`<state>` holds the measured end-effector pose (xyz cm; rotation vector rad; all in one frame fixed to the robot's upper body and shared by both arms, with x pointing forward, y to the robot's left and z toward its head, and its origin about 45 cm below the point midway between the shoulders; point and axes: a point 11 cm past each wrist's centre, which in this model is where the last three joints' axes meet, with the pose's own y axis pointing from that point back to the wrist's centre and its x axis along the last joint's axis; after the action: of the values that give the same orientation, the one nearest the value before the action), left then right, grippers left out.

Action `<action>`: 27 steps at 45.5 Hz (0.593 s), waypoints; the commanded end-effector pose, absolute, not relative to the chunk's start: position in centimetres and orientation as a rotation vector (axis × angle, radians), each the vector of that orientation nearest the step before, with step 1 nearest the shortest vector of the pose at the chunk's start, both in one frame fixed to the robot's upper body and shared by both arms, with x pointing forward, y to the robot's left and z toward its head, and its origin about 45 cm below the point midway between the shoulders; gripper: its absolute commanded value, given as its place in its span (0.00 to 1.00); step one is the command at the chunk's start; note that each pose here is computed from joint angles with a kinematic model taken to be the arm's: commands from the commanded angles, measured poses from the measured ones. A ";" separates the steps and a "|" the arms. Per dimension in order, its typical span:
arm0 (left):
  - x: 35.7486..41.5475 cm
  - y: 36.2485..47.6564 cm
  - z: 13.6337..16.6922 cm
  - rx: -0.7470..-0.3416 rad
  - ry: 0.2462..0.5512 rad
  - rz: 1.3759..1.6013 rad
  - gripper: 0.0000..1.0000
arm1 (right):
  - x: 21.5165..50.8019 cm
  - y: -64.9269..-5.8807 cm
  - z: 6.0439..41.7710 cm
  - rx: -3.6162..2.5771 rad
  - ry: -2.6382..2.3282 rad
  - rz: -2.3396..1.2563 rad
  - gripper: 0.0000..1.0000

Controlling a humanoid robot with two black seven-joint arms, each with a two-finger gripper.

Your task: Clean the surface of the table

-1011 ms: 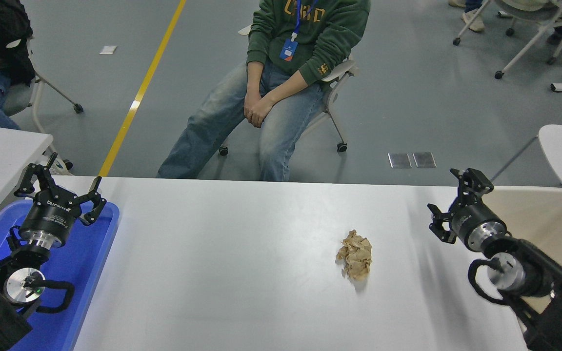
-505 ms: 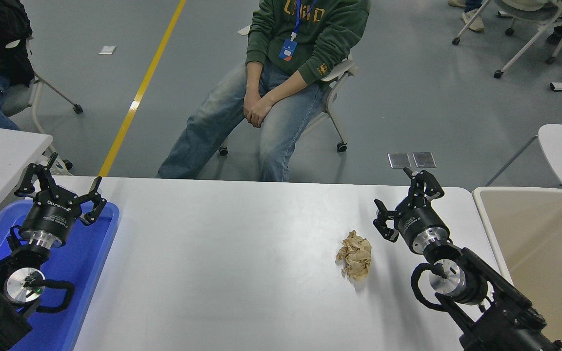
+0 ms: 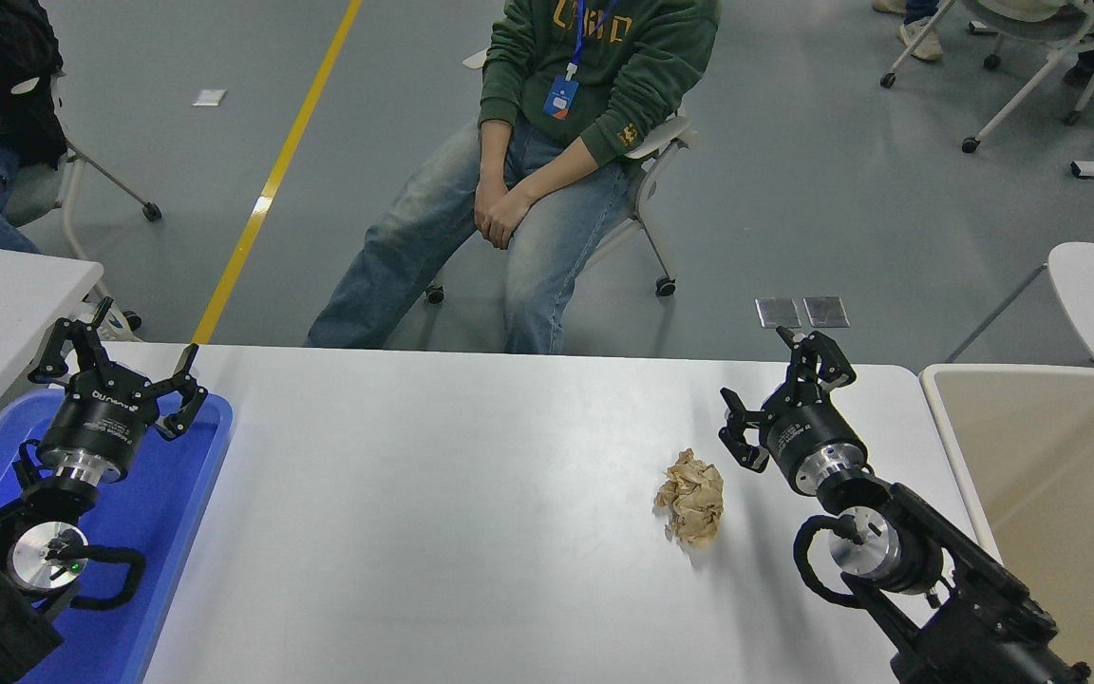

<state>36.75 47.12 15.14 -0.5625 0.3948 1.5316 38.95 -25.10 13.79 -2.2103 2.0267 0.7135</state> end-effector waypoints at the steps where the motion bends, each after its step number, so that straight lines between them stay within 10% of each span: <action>1: 36.75 47.1 15.14 -0.562 0.395 1.532 1.00 | 38.9 -25.8 15.0 -2.599 2.013 0.444 1.00; 27: 36.75 47.1 15.14 -0.562 0.395 1.532 1.00 | 39.2 -23.1 15.0 -3.505 1.525 -0.887 1.00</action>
<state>36.75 47.11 15.14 -0.5626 0.3948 1.5316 38.92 -22.49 15.05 -3.2357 1.7558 -0.2648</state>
